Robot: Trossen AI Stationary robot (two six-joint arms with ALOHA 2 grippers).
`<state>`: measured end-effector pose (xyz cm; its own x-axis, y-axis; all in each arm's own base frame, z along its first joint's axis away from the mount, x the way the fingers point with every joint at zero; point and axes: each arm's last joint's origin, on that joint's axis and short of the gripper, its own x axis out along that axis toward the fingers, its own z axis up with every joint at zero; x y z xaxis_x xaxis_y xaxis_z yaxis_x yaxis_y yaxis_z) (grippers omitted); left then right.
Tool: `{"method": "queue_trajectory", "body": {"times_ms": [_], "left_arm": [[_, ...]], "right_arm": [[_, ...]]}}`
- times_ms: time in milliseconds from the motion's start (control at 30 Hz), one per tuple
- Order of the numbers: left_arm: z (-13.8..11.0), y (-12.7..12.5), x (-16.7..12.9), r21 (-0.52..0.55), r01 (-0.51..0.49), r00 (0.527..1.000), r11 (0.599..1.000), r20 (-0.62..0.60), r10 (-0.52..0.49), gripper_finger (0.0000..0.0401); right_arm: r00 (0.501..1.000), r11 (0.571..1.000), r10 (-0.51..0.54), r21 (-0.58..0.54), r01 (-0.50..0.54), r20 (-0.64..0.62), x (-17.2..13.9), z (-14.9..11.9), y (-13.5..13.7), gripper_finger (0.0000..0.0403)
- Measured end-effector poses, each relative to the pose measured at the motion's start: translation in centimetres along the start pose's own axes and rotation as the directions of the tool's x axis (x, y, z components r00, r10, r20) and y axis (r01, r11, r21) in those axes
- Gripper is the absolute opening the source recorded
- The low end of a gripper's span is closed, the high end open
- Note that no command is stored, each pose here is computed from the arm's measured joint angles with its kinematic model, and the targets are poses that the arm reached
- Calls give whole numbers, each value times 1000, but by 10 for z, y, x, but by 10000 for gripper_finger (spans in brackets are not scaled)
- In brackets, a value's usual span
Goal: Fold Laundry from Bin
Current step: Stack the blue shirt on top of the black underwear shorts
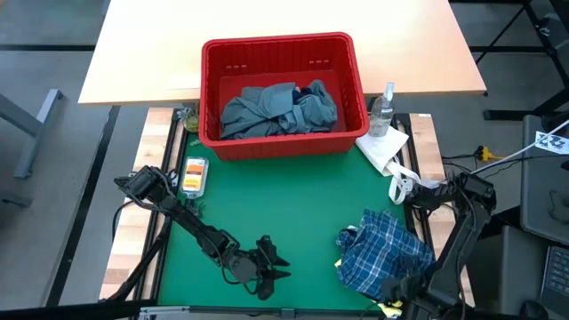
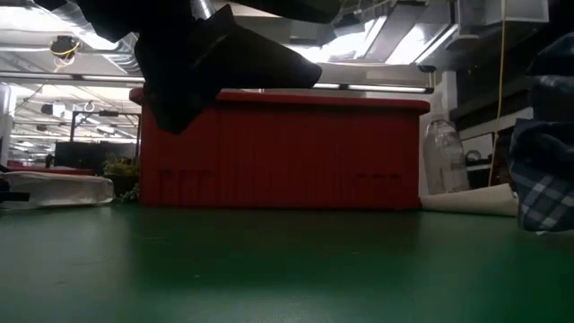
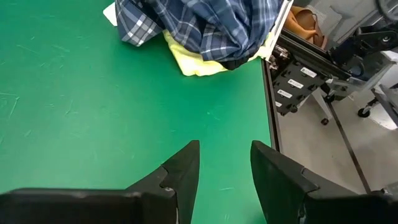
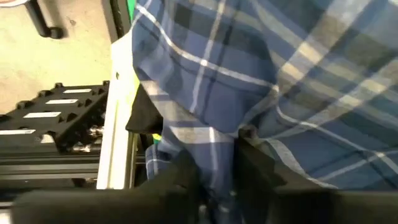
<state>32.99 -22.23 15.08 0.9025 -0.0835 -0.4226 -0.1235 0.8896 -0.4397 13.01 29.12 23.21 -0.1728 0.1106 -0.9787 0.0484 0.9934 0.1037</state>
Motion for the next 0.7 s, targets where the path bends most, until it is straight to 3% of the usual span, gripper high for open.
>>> {"method": "queue_trajectory", "body": {"times_ms": [233,333,433,700], "left_arm": [[0,0,0,2,-2,1000,1000,-2,2,137],[0,0,0,3,-3,1000,1000,-3,3,137],[0,0,0,3,-3,1000,1000,-3,3,137],[0,0,0,5,-5,1000,1000,-5,5,137]], "right_arm": [[998,1000,18,1,-18,-57,2,-1,1,181],[985,998,65,11,-64,-157,0,0,1,211],[963,994,107,0,-110,-246,-6,-1,2,228],[987,994,66,-73,-77,-149,-63,-7,7,232]]}}
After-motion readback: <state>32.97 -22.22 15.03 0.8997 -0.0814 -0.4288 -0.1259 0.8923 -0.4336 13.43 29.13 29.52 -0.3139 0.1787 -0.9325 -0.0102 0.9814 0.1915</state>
